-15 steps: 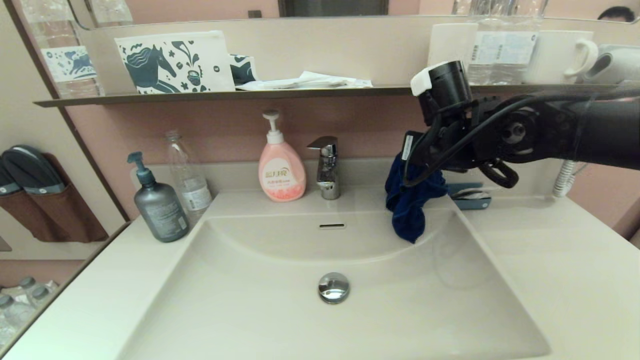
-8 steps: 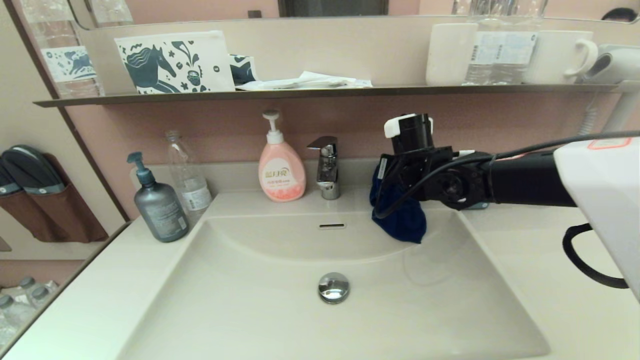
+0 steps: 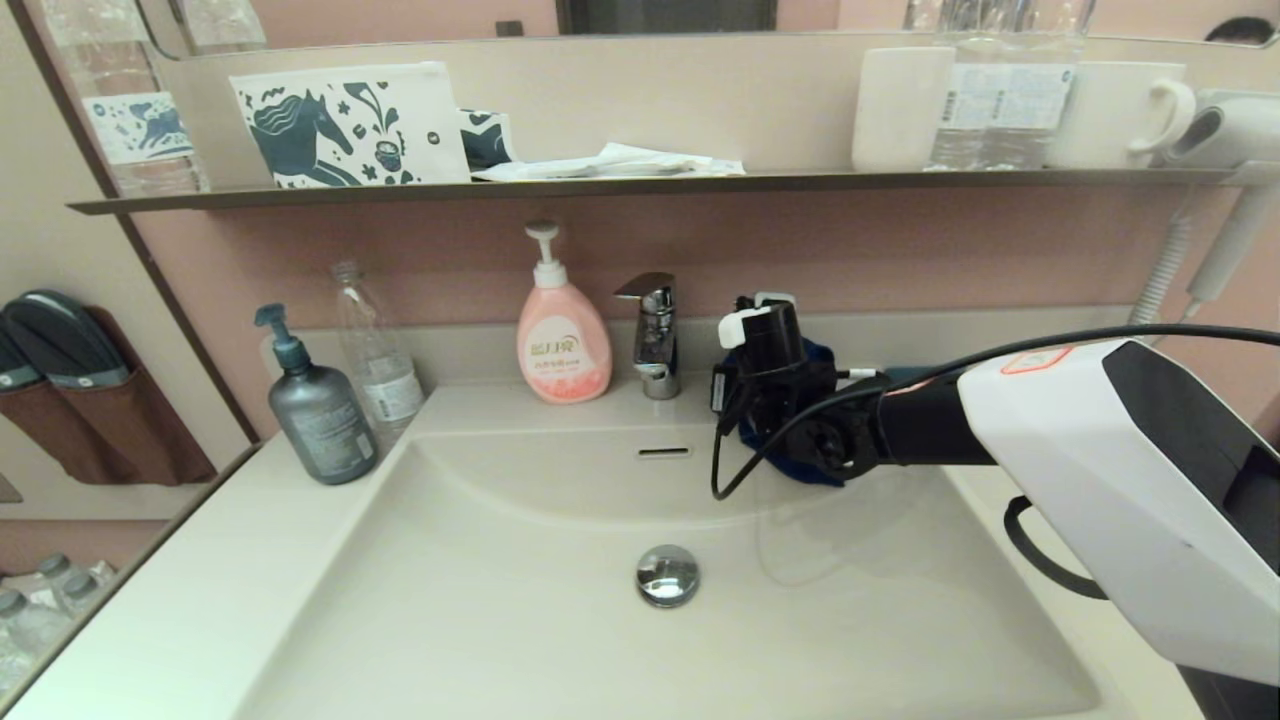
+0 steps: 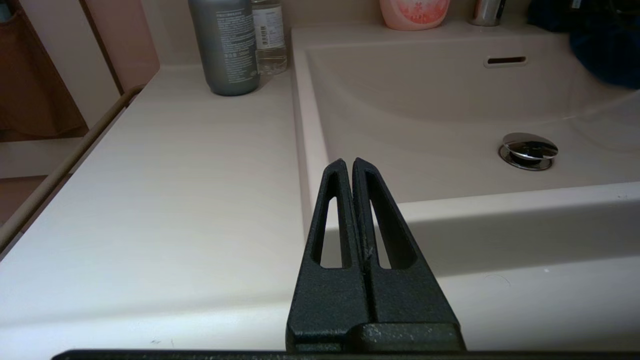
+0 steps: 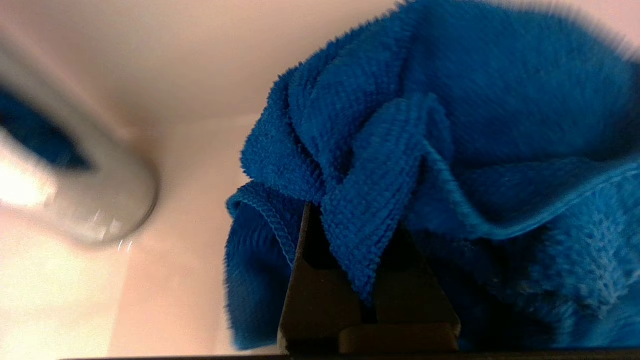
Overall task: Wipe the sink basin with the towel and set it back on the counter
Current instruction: Wipe the sink
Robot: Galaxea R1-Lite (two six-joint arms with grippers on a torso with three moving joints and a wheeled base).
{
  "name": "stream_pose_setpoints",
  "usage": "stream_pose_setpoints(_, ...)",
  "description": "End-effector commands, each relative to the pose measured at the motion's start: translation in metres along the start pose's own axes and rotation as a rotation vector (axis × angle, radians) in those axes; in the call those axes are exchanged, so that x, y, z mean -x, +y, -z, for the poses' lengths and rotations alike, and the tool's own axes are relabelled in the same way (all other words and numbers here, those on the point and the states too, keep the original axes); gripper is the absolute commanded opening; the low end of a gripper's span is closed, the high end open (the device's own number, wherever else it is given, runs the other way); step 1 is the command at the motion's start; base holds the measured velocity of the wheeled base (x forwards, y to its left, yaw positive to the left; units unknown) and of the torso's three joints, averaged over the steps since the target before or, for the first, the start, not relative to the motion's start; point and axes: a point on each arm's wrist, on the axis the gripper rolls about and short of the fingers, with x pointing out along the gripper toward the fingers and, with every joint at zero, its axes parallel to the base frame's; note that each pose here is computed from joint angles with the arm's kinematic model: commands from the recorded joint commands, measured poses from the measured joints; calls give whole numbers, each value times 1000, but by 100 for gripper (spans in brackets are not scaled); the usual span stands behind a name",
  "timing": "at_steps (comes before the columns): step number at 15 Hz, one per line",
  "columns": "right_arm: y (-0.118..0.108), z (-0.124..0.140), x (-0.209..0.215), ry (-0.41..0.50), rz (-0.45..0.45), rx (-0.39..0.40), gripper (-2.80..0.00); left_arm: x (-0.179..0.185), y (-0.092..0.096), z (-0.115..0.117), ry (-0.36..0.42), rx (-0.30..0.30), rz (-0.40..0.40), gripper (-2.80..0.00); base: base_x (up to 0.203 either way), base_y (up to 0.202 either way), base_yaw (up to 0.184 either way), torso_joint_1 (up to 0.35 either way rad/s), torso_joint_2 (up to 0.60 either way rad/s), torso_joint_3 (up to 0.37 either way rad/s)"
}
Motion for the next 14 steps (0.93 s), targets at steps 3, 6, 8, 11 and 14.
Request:
stream_pose_setpoints(3, 23, 11, 12, 47, -48, 38, -280, 0, 0, 0, 0, 0, 0, -280, 0, 0, 0, 0, 0, 0)
stream_pose_setpoints(6, 15, 11, 7, 54, -20, 42, -280, 0, 0, 0, 0, 0, 0, -280, 0, 0, 0, 0, 0, 0)
stream_pose_setpoints(8, -7, 10, 0, 93, 35, 54, -280, 0, 0, 0, 1, 0, 0, -280, 0, 0, 0, 0, 0, 0)
stream_pose_setpoints(11, -34, 11, -8, 127, 107, 59, -280, 0, 0, 0, 0, 0, 0, -280, 0, 0, 0, 0, 0, 0)
stream_pose_setpoints(14, -58, 10, -8, 150, 169, 61, -280, 0, 0, 0, 0, 0, 0, -280, 0, 0, 0, 0, 0, 0)
